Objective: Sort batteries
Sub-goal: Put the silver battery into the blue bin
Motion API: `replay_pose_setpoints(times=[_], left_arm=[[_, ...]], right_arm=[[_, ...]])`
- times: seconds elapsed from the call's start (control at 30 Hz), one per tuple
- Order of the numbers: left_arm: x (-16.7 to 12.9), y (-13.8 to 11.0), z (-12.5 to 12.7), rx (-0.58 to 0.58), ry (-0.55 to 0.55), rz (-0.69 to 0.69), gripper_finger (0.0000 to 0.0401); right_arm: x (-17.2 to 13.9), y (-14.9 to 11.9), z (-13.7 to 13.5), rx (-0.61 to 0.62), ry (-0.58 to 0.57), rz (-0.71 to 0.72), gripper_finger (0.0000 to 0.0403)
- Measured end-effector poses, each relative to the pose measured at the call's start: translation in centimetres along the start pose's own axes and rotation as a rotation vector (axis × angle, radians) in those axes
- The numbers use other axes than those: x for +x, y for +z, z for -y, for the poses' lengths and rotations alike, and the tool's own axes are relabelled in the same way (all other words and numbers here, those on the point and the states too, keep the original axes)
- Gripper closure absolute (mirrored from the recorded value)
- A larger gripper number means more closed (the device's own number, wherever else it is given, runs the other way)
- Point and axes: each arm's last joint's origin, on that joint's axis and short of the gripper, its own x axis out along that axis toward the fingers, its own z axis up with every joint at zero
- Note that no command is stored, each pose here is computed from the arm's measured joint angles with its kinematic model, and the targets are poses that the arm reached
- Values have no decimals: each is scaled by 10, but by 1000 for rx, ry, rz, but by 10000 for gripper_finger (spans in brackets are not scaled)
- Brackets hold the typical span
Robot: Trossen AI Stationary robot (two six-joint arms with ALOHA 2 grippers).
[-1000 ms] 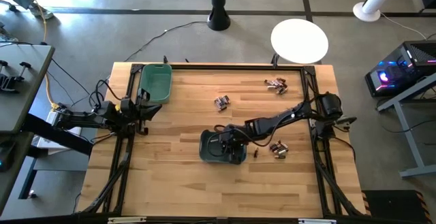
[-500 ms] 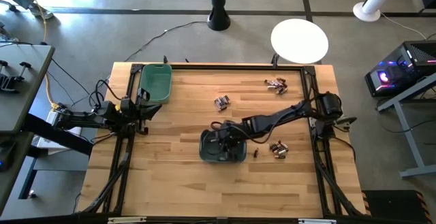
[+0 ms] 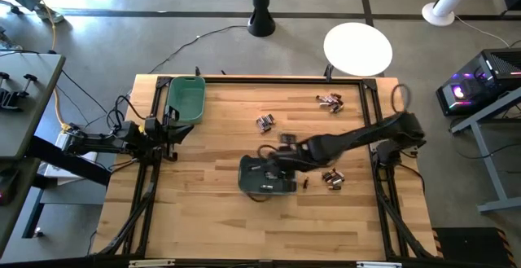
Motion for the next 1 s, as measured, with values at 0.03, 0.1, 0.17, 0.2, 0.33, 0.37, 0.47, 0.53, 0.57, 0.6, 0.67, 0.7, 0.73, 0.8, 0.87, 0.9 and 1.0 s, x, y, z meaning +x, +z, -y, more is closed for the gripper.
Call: replay_pose_setpoints(times=[0.03,0.1,0.17,0.2,0.33,0.37,0.47,0.53,0.57,0.6,0.67,0.7,0.73,0.8,0.87,0.9,1.0], left_arm=[[0,0,0,1,-1,-1,396],[0,0,0,1,-1,-5,396],[0,-1,0,1,-2,-6,396],[0,-1,0,1,-2,-8,396],[0,-2,0,6,-2,-24,396],[0,-2,0,5,-2,-25,396],[0,-2,0,7,-2,-25,396],[0,-2,0,7,-2,-25,396],[0,-2,0,11,-1,-24,396],[0,-2,0,18,-1,-23,396],[0,-2,0,22,-1,-23,396],[0,-2,0,22,0,-22,396],[0,-2,0,22,0,-21,396],[0,-2,0,21,1,-22,396],[0,-2,0,16,1,-22,396],[0,-2,0,16,2,-22,396],[0,-2,0,14,2,-22,396]], right_arm=[[-9,-7,-2,36,-28,-7,247],[-23,-23,-7,128,-74,-28,247],[-32,-43,-12,252,-104,-61,247],[-34,-54,-14,319,-114,-79,247],[-31,-99,-23,548,-124,-147,247],[-28,-110,-25,597,-126,-173,247],[-14,-138,-24,690,-172,-218,247],[-1,-151,-21,706,-195,-210,247],[6,-157,-19,701,-195,-208,247],[14,-161,-16,689,-192,-199,247],[27,-169,-8,652,-177,-172,247],[34,-172,-4,637,-172,-159,247],[39,-176,2,624,-173,-155,247],[47,-182,12,610,-170,-153,247],[49,-187,22,616,-160,-168,247],[49,-189,27,621,-160,-185,247],[41,-194,36,660,-135,-245,247]])
